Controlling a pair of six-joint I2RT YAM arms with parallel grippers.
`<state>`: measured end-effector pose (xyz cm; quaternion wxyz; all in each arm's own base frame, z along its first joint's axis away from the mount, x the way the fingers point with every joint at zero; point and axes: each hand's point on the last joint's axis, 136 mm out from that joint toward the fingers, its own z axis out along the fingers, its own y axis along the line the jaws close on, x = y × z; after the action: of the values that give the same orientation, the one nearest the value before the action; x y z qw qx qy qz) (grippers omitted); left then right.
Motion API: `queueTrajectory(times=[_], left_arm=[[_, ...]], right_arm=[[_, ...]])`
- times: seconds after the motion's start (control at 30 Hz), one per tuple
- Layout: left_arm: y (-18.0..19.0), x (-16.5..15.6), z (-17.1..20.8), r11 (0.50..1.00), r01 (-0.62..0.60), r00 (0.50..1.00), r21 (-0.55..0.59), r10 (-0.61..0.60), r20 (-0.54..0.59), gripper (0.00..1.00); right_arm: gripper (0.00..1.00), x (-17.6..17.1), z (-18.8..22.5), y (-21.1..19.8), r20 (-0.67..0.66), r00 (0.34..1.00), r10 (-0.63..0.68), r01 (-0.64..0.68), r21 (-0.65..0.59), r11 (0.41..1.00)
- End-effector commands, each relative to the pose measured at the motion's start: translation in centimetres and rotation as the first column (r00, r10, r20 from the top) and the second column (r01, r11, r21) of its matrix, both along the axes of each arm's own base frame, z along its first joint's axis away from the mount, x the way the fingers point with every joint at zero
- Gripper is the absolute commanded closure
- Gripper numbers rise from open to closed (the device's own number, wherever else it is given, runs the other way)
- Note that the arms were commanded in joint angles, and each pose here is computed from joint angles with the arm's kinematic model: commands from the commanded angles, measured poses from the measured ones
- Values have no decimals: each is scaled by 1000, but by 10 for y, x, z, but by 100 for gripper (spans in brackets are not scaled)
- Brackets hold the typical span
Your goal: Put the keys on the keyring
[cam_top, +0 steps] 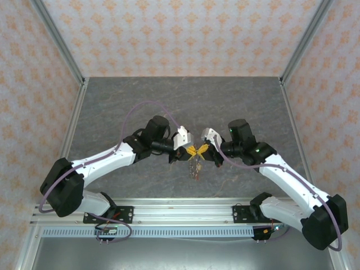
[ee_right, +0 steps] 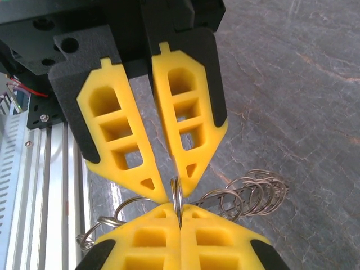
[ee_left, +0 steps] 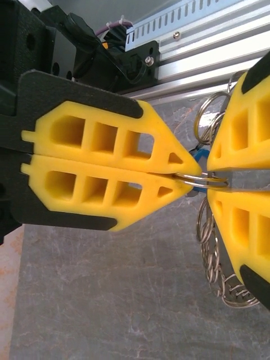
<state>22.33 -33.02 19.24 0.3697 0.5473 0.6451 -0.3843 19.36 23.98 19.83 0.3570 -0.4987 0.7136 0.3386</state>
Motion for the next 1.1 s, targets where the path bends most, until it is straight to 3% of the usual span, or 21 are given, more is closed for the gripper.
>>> queueTrajectory(times=[0.0, 0.27, 0.4, 0.47, 1.07], left_arm=[[-2, 0, 17, 1000, 5, 998, 3, -5, 65, 84], [-6, -1, 14, 999, 24, 998, 26, -25, 57, 84], [-5, 1, 14, 999, 15, 998, 40, -17, 61, 100], [-4, 2, 15, 999, 0, 998, 38, -2, 63, 100], [-5, -5, 36, 991, 40, 999, -125, -38, 20, 100]], right_arm=[[100, -3, 14, 3, 26, 999, 46, -46, -11, 999], [100, -2, 16, 11, 34, 997, 70, -69, -45, 997], [100, -2, 11, 10, 41, 997, 71, -66, -118, 991], [99, -2, 10, 8, 47, 996, 70, -64, -127, 990], [87, -3, 11, 5, 45, 999, 1, -4, 68, 998]])
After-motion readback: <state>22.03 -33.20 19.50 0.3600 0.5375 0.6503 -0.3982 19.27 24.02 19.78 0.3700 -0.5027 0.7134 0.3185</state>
